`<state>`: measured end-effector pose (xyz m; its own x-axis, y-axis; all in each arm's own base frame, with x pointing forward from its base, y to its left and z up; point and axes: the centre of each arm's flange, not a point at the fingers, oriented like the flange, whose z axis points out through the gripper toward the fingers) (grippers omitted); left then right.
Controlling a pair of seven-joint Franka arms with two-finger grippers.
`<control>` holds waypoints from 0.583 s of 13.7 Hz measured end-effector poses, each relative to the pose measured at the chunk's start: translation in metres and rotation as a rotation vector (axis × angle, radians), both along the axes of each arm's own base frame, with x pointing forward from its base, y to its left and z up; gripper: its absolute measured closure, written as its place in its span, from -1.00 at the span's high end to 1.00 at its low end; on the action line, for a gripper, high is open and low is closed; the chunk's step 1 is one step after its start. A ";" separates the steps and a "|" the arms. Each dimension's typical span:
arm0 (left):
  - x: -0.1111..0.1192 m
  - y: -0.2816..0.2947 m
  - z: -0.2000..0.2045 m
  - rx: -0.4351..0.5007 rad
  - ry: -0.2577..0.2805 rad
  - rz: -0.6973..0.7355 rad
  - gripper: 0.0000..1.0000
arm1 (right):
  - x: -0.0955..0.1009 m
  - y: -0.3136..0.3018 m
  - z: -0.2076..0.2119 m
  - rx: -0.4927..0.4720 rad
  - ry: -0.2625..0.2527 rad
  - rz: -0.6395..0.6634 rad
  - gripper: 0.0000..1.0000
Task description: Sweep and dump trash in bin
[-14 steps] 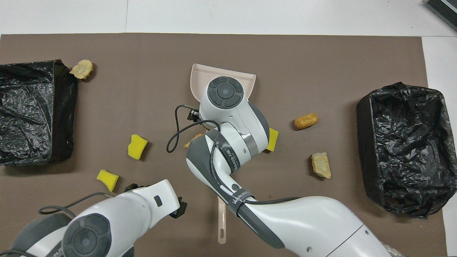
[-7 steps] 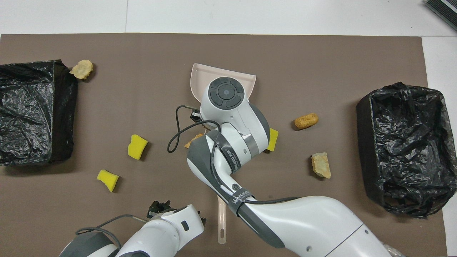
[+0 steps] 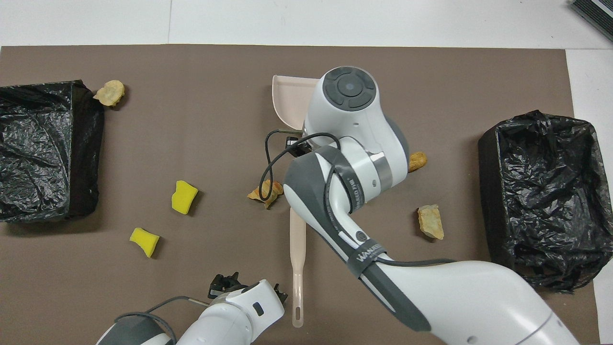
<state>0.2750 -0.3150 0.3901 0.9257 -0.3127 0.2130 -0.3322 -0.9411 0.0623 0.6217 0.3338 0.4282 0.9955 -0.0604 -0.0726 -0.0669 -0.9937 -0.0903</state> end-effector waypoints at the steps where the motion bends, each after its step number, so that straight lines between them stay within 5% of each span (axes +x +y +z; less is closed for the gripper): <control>1: -0.001 -0.008 -0.004 -0.005 0.001 0.001 1.00 | 0.001 -0.016 0.016 0.002 -0.001 0.079 -0.36; 8: -0.009 -0.064 -0.034 -0.019 0.057 0.000 1.00 | 0.009 -0.109 0.061 -0.049 0.005 0.661 -0.36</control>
